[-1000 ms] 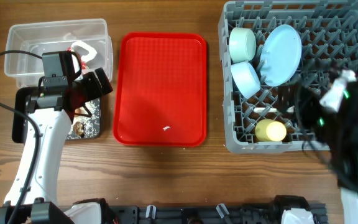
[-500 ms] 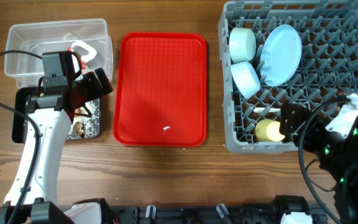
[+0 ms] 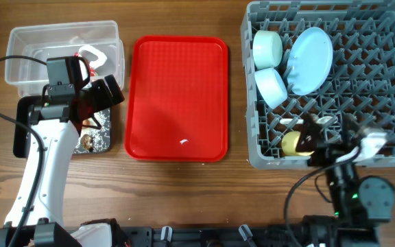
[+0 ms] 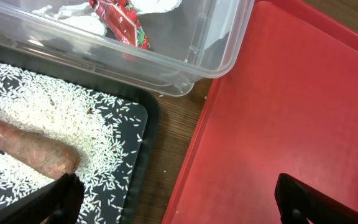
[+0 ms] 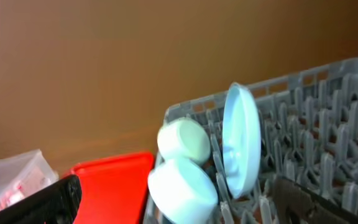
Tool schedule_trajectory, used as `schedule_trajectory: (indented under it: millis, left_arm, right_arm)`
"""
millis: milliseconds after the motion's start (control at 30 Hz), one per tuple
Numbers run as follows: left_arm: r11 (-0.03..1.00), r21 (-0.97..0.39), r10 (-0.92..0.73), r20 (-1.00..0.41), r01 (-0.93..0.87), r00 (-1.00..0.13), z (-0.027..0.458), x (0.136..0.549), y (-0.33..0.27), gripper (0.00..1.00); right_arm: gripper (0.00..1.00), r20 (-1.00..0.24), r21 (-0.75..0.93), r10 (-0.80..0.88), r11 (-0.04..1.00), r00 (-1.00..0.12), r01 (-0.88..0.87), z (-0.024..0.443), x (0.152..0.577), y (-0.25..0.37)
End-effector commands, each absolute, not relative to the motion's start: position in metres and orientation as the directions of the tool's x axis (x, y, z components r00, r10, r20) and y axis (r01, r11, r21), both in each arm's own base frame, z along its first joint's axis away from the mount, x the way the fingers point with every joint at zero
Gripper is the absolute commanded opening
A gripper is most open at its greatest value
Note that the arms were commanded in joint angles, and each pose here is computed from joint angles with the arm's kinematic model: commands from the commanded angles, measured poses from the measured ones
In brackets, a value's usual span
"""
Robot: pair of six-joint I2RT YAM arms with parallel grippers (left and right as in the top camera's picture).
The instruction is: Sort waste into correct bins and load items into the dishwasher rack
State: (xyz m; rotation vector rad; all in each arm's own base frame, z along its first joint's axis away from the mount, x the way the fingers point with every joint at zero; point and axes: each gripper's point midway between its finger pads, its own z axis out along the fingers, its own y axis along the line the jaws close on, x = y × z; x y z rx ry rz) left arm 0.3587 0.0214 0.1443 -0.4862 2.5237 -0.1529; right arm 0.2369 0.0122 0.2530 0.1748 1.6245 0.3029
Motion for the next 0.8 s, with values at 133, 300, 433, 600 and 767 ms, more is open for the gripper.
schedule_trajectory:
  millis: [133,300,433,600,767]
  left_arm:
    - [0.931,-0.202,-0.364,-0.522,-0.303,-0.771,0.149,0.361,0.024,1.00]
    - [0.931,-0.202,-0.364,-0.522,-0.303,-0.771,0.149,0.361,0.024,1.00]
    - [0.931,-0.202,-0.364,-0.522,-0.303,-0.771,0.149,0.361,0.024,1.00]
    - [0.931,-0.202,-0.364,-0.522,-0.303,-0.771,0.149,0.361,0.024,1.00]
    - [0.931,-0.202,-0.364,-0.522,-0.303,-0.771,0.149,0.361,0.024,1.00]
  right_arm:
    - [1.00,-0.989,0.145,0.151,0.968,0.012,-0.204,0.218,0.232,0.033]
    - [1.00,-0.989,0.147,0.150,0.978,0.014,-0.150,0.201,0.240,0.026]
    - [1.00,-0.988,0.149,0.152,0.978,0.013,-0.144,0.185,0.245,0.025]
    - [1.00,-0.974,0.224,0.224,0.963,-0.019,-0.147,0.178,0.245,0.026]
    - [1.00,-0.964,0.264,0.263,0.953,-0.027,-0.146,0.178,0.245,0.026]
